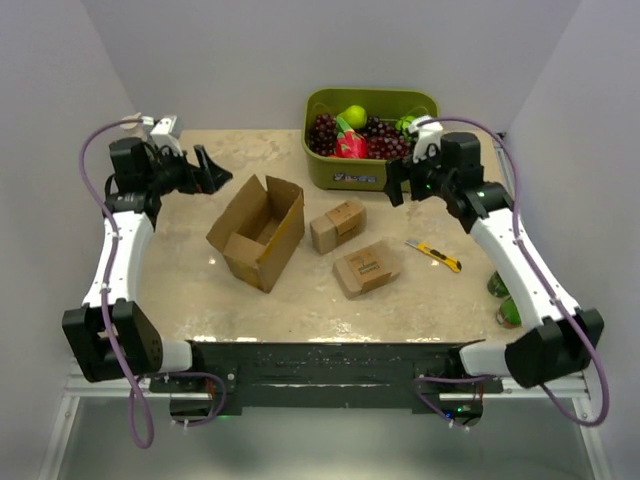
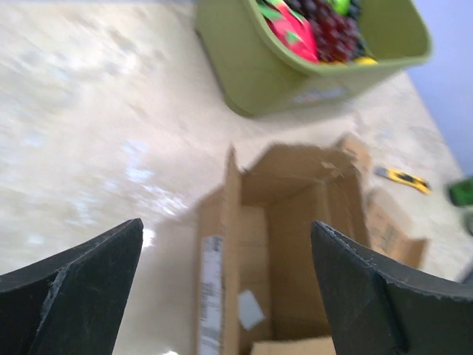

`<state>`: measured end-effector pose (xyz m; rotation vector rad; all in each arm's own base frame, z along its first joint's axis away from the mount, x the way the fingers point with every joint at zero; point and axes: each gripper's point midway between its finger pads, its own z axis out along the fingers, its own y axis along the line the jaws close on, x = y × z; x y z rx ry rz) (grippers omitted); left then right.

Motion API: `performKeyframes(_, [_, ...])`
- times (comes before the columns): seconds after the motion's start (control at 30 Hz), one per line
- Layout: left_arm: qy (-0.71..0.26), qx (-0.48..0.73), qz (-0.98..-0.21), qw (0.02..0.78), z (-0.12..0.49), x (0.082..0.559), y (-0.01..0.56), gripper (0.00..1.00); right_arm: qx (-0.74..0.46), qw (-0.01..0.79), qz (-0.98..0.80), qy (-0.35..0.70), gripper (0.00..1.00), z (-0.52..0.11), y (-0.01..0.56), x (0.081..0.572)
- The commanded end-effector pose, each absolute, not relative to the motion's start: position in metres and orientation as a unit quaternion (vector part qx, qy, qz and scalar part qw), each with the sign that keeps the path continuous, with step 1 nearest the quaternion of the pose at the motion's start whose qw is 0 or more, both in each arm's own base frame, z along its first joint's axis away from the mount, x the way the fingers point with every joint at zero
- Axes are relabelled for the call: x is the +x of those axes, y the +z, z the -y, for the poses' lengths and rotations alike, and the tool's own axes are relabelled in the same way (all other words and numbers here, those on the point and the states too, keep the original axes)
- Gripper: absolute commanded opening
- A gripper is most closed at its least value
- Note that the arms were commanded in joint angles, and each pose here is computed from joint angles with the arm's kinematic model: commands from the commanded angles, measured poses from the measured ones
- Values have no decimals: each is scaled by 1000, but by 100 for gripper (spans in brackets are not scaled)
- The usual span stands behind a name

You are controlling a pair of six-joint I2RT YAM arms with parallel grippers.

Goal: Unpack the express box

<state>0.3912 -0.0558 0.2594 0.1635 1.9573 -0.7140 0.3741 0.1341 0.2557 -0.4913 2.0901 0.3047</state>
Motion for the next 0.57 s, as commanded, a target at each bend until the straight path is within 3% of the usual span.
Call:
performKeyframes(0.0, [-152, 50, -815, 556, 5, 421, 289, 100, -95, 517, -850, 20, 99, -83, 290, 370])
performKeyframes(0.17, [-134, 30, -829, 541, -6, 433, 282, 100, -26, 486, -874, -15, 99, -59, 264, 346])
performKeyframes(0.43, [-55, 56, -849, 522, -29, 428, 258, 100, -18, 518, -855, 8, 99, -54, 274, 329])
performKeyframes(0.53, [-33, 10, -859, 511, -42, 425, 240, 100, -7, 524, -851, 19, 99, -55, 283, 326])
